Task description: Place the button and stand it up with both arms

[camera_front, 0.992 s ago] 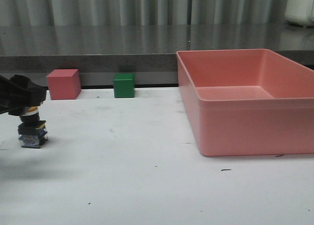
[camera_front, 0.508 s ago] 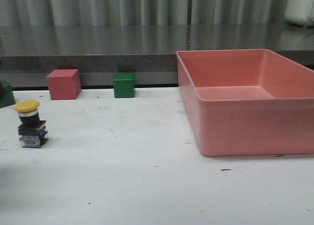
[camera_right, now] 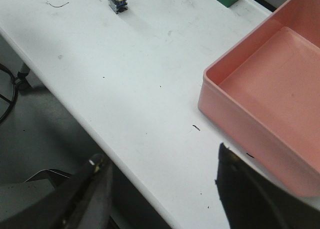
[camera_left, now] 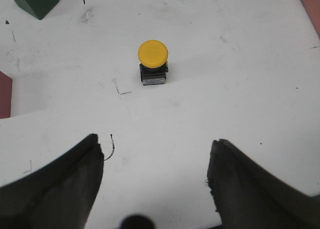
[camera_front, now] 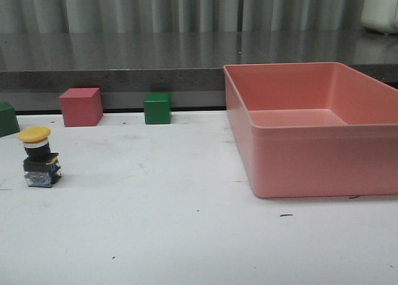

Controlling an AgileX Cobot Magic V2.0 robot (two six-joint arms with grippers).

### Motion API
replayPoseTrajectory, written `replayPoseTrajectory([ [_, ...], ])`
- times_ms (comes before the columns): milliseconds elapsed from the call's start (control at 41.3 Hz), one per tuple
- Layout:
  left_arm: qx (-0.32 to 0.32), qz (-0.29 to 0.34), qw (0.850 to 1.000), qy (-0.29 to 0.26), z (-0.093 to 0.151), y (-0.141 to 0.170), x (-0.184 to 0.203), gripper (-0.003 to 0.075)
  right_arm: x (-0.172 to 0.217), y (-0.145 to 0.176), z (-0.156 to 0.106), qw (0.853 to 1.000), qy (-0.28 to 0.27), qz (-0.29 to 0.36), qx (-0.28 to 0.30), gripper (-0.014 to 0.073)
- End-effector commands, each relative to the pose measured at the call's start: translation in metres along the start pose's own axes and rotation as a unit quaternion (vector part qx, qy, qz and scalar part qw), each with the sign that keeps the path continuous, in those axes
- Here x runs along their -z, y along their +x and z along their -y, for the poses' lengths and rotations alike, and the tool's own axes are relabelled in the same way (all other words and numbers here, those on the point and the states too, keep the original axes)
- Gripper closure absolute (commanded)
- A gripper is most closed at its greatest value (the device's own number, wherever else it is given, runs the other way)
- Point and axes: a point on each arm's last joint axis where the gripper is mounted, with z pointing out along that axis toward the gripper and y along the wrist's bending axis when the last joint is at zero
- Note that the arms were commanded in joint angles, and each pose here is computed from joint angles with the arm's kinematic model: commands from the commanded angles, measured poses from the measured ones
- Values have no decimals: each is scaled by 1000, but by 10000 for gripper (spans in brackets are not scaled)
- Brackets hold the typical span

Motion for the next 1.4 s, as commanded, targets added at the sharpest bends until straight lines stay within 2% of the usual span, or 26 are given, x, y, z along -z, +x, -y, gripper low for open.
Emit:
replayPoseTrajectory([
  [0,-14,59,998,10,3,2,33,280,6,-10,1,999,4,40,2,119],
  [145,-8,98,995,27,5,14,57,280,6,-10,1,999,4,40,2,119],
  [363,-6,110,993,40,8,33,77,280,6,-10,1,999,4,40,2,119],
  [823,-4,128,991,45,8,35,83,283,6,-12,1,999,4,47,2,127],
  [920,-4,130,990,45,8,34,83,356,6,-12,1,999,5,48,2,230],
  [1065,-4,130,990,45,8,34,83,543,6,-12,1,999,5,48,2,494],
  [1186,-4,130,990,45,8,34,83,673,6,-12,1,999,5,48,2,662],
  [1258,-5,128,991,45,8,35,83,740,6,-12,1,999,5,48,2,659],
  [1379,-5,127,991,45,8,35,83,740,6,-12,1,999,5,48,2,663],
])
